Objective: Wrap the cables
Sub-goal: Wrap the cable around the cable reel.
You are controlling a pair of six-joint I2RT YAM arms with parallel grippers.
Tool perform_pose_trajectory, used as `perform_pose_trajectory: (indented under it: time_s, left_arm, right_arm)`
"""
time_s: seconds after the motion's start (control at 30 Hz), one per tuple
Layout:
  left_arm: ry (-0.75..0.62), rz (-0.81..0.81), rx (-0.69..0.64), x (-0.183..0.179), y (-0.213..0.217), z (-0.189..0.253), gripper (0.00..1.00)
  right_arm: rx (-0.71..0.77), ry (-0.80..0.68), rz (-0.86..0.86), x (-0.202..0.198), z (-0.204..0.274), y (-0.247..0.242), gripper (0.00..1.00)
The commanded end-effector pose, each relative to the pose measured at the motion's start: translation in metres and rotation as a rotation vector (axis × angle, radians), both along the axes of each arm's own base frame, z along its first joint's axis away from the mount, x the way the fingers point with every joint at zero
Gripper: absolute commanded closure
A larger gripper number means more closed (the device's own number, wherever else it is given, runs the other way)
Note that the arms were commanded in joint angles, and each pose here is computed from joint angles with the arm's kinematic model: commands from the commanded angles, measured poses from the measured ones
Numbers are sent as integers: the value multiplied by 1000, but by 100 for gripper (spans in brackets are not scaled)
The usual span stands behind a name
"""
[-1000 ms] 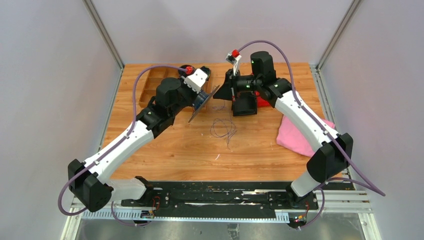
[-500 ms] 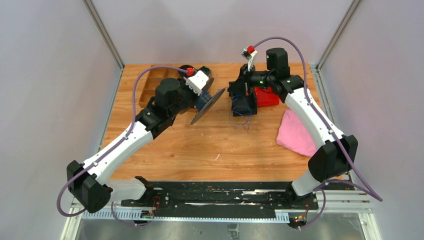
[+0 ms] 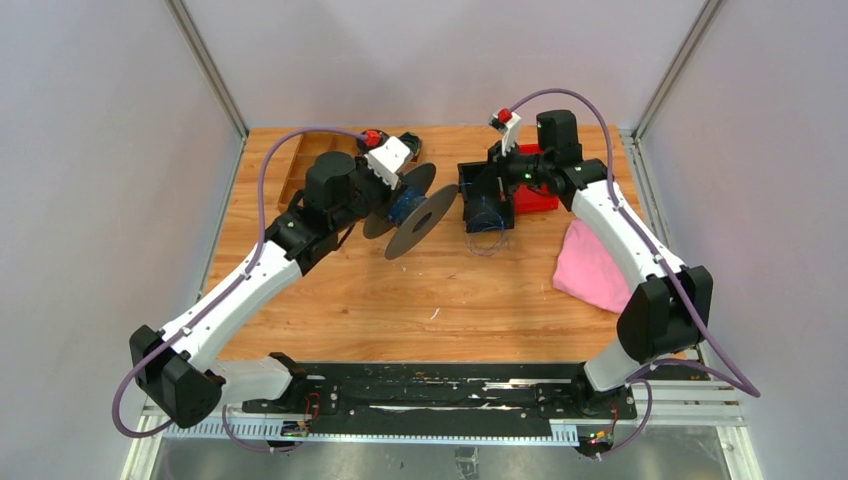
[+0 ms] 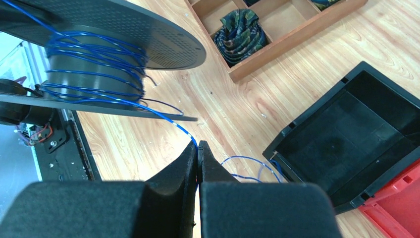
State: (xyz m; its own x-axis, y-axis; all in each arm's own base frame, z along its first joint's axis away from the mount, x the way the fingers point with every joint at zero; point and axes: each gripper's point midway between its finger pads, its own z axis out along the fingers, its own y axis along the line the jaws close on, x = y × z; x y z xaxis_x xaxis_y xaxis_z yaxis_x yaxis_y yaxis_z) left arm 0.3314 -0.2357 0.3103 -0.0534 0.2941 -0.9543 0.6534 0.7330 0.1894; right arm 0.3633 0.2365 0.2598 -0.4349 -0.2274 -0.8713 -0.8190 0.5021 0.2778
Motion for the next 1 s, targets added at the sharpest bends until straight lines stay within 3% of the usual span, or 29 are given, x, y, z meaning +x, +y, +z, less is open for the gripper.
perform_pose_trajectory:
  time_s: [0.0,0.4,0.7,0.97]
  left_arm:
    - [-56,-18,-146,-7,1,58,100]
    - [36,-86,-307,-8,0,75,100]
    - [84,-100,-404,-6,2,85,100]
    - [104,-90,-466,0,10,95,100]
  right_arm:
    - [-84,-25,-80,23,-29,-24,99]
    - [-75,23,-13,25,-77,-15,99]
    - [34,114,101,7,-94,4,97]
    - [-51,102,49,8,-111,-9,98]
